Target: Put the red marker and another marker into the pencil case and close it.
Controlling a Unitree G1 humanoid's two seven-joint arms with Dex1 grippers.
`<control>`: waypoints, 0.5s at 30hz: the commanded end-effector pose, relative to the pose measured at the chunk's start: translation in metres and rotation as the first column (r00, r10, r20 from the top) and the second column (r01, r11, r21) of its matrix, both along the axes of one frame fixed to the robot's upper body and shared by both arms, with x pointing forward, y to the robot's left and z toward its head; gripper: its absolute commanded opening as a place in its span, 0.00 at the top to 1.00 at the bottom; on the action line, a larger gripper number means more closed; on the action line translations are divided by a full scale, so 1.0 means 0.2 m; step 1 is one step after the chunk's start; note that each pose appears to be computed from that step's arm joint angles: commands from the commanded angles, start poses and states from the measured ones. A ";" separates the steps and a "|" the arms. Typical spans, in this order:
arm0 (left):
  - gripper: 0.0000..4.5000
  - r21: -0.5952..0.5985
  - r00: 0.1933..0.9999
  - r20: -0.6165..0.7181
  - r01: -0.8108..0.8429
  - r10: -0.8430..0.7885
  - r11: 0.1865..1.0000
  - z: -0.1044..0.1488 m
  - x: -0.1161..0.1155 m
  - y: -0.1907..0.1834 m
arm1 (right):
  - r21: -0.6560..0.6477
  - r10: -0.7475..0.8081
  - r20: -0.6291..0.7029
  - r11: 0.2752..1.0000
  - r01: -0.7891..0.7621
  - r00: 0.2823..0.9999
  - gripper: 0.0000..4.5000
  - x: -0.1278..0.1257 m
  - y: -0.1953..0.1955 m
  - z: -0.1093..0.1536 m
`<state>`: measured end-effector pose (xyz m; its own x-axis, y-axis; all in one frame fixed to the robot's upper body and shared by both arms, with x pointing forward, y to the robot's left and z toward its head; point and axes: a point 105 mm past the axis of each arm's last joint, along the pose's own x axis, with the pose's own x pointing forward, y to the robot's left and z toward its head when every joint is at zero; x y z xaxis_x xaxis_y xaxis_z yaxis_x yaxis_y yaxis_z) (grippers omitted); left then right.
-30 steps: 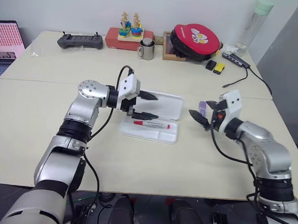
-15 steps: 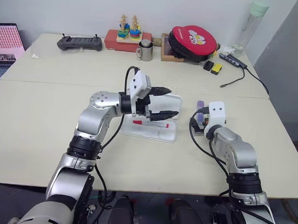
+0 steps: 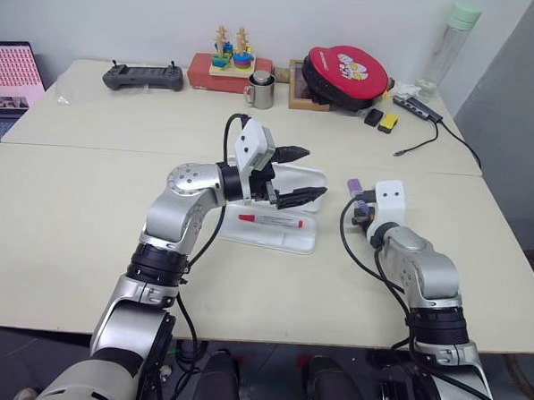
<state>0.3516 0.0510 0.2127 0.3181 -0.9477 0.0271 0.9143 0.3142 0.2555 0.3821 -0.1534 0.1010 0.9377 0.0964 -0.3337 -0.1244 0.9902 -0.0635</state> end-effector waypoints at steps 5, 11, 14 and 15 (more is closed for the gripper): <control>0.00 0.003 0.994 -0.028 -0.101 0.101 0.995 0.04 -0.03 0.33 | -0.010 0.253 0.496 0.958 -0.286 0.831 0.76 0.00 0.17 0.66; 0.00 0.105 0.958 -0.093 -0.260 0.270 0.960 -0.09 -0.12 0.68 | -0.173 0.706 0.415 0.680 -0.712 0.574 0.76 -0.15 0.57 0.68; 0.00 0.155 0.938 -0.118 -0.307 0.326 0.939 -0.11 -0.16 0.81 | -0.184 0.786 0.258 0.611 -0.770 0.562 0.76 -0.14 0.67 0.54; 0.00 0.190 0.927 -0.136 -0.321 0.349 0.928 -0.13 -0.20 0.88 | -0.193 0.835 0.213 0.546 -0.816 0.508 0.76 -0.18 0.74 0.50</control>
<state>0.3213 0.2176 0.1747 0.6074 -0.7683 -0.2020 0.7944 0.5882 0.1514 0.3550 -0.0210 0.2036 0.5626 0.8212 -0.0955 -0.8114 0.5264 -0.2539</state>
